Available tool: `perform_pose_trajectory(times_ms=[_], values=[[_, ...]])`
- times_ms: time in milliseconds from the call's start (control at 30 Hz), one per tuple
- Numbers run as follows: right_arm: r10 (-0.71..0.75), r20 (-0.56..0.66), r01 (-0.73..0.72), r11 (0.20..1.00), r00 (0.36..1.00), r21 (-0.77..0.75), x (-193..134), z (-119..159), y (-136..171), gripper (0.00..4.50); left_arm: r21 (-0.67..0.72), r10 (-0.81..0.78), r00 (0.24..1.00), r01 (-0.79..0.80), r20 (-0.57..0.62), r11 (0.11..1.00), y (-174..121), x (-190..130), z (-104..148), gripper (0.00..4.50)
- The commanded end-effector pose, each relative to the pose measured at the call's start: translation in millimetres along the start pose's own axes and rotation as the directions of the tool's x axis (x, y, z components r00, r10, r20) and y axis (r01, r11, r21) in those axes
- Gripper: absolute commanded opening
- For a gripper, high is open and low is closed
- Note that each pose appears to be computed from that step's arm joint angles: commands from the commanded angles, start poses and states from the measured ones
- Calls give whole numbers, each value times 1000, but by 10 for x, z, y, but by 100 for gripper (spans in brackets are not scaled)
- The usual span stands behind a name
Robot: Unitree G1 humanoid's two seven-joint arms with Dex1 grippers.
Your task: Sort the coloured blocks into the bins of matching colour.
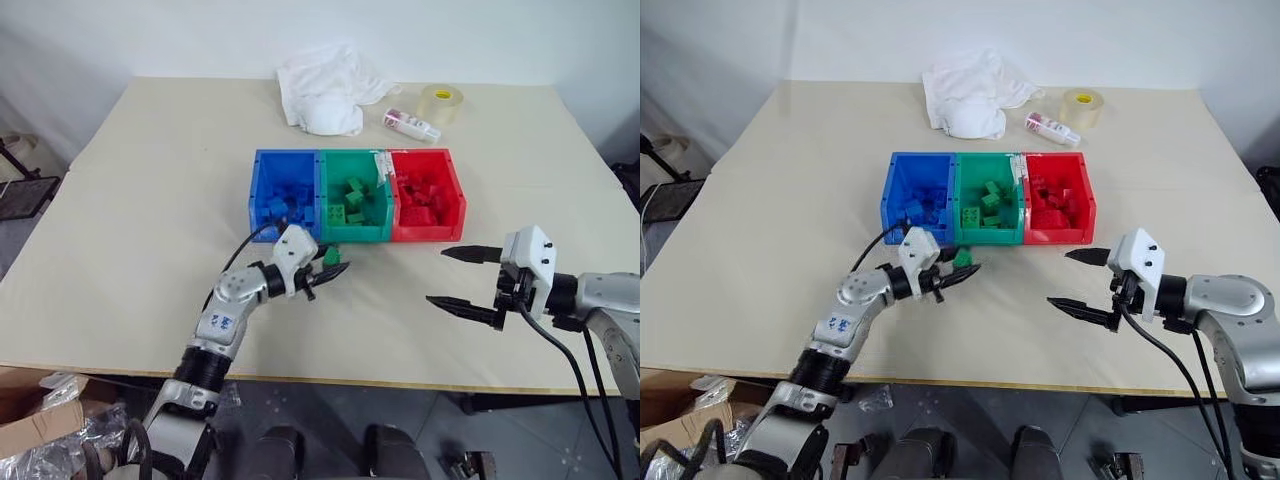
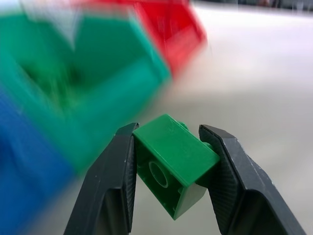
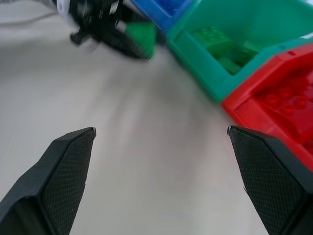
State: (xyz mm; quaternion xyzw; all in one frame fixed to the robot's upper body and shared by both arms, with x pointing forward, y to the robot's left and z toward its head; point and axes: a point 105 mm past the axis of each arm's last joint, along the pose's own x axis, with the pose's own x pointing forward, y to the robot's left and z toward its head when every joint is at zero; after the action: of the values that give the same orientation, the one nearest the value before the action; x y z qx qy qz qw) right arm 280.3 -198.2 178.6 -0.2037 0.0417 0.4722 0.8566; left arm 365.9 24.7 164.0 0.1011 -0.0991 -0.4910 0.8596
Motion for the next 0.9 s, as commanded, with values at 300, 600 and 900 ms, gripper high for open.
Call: perform_pose_trajectory(times_ms=[300,600,900], values=[[-54,47,56,998,997,-41,-48,155,1,450,110,127,984,-141,122,984,506,517,553,298],[-65,46,68,996,997,-53,-91,159,-65,450,159,58,994,-73,94,985,591,432,560,447],[80,143,-68,994,987,-87,-163,288,-164,450,62,-135,990,134,26,989,375,-596,438,447]])
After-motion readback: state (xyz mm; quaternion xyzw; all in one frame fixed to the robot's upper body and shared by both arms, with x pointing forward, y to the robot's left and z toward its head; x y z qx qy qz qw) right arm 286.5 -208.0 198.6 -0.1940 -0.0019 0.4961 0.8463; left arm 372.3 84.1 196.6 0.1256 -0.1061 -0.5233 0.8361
